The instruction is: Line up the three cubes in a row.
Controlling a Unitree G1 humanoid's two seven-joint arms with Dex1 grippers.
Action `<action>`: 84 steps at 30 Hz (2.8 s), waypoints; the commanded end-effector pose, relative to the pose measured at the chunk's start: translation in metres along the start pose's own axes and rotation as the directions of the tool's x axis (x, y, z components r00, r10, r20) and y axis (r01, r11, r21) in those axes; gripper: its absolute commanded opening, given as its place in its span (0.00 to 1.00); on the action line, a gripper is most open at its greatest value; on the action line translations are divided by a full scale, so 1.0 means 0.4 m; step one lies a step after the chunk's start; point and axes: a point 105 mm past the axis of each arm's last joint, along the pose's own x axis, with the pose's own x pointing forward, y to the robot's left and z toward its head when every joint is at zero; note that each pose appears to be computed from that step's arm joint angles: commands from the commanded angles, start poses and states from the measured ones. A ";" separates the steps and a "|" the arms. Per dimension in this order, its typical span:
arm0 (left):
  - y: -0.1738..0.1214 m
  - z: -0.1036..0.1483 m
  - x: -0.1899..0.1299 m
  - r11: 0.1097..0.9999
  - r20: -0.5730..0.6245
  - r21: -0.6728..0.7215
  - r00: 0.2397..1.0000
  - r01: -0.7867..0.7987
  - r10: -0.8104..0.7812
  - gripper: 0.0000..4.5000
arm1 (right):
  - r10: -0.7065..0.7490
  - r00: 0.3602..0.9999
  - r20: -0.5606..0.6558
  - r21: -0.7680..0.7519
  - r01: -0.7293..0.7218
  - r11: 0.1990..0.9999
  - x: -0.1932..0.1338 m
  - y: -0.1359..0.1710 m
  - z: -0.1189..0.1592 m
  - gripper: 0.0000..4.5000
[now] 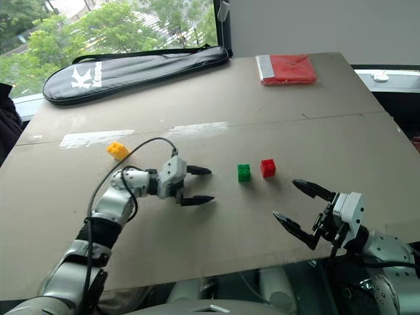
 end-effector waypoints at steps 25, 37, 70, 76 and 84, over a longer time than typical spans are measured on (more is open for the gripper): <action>0.278 -0.042 -0.366 0.611 -0.034 -0.081 0.615 -0.787 0.788 0.99 | 0.107 0.988 0.115 -0.003 -0.107 0.994 0.088 -0.008 0.051 1.00; 0.305 -0.131 -0.285 0.717 -0.271 -0.177 0.734 -0.674 0.623 0.74 | 0.065 0.992 0.107 -0.022 -0.063 0.998 0.074 -0.004 0.056 1.00; 0.044 0.055 0.205 0.931 -0.130 0.101 0.933 0.350 -0.336 0.30 | 0.006 1.000 0.012 0.030 -0.007 1.000 0.012 0.002 -0.020 1.00; 0.030 0.042 0.221 0.923 -0.144 0.090 0.922 0.373 -0.359 0.30 | -0.006 1.000 0.014 0.028 0.006 1.000 0.011 0.006 -0.021 1.00; 0.029 0.031 0.222 0.926 -0.162 0.070 0.920 0.371 -0.356 0.91 | -0.013 1.000 0.020 0.027 0.012 1.000 0.013 0.006 -0.021 1.00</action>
